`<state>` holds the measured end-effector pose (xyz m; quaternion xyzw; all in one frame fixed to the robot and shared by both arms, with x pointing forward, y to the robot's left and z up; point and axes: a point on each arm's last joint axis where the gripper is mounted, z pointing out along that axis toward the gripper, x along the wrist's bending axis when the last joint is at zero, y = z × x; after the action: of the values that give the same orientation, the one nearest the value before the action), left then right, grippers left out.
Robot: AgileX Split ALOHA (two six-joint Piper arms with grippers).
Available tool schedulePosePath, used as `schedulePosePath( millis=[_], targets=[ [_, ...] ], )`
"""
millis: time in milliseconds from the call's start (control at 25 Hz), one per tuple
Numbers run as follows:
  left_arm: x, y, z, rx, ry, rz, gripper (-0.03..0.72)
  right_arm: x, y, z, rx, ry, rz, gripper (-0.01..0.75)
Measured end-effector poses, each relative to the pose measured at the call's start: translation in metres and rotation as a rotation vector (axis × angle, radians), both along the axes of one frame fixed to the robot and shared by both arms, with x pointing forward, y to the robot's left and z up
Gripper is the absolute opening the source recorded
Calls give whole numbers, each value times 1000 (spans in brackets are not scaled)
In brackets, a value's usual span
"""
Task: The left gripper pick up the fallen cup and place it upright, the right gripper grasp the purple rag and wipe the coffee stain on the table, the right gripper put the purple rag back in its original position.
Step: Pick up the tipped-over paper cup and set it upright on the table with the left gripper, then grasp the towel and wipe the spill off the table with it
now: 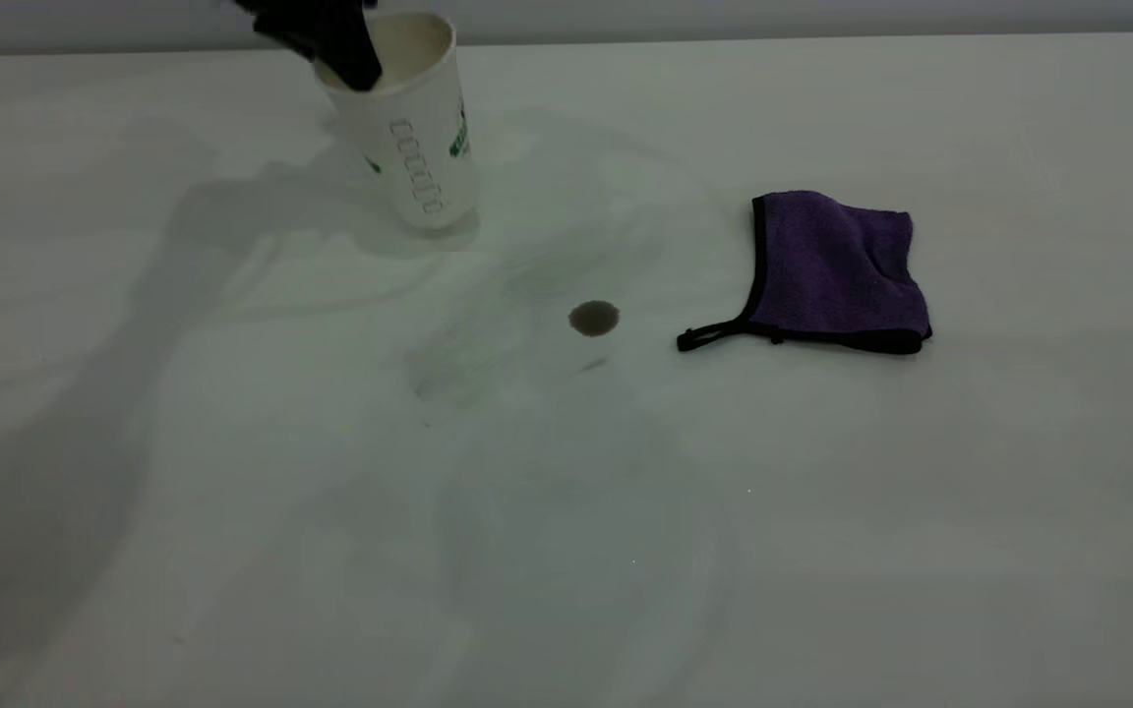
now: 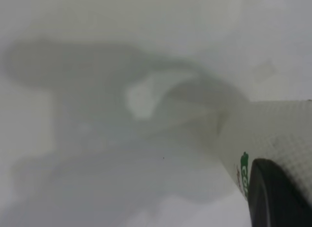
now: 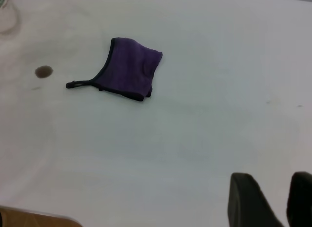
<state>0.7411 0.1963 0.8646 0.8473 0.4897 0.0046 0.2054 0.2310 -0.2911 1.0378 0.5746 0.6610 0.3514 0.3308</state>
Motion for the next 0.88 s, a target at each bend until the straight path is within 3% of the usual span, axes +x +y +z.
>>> schedulePosePath(
  millis=[160, 280, 400, 520, 640, 720, 880],
  targets=[
    [1, 0, -12, -16, 8, 16, 64, 0, 0, 0, 0, 0, 0, 238],
    [1, -1, -17, -20, 9, 22, 137, 0, 0, 0, 0, 0, 0, 238],
    [1, -1, -17, -21, 11, 23, 271, 0, 0, 0, 0, 0, 0, 238],
    [1, -2, -8, -28, 21, 10, 482, 0, 0, 0, 0, 0, 0, 238],
    [2, -4, 34, -44, -6, -26, 668, 0, 0, 0, 0, 0, 0, 238],
    [0, -4, 77, -55, -50, -55, 703, 0, 0, 0, 0, 0, 0, 238],
    [-18, -2, 168, -74, -139, -107, 694, 0, 0, 0, 0, 0, 0, 238]
  ],
)
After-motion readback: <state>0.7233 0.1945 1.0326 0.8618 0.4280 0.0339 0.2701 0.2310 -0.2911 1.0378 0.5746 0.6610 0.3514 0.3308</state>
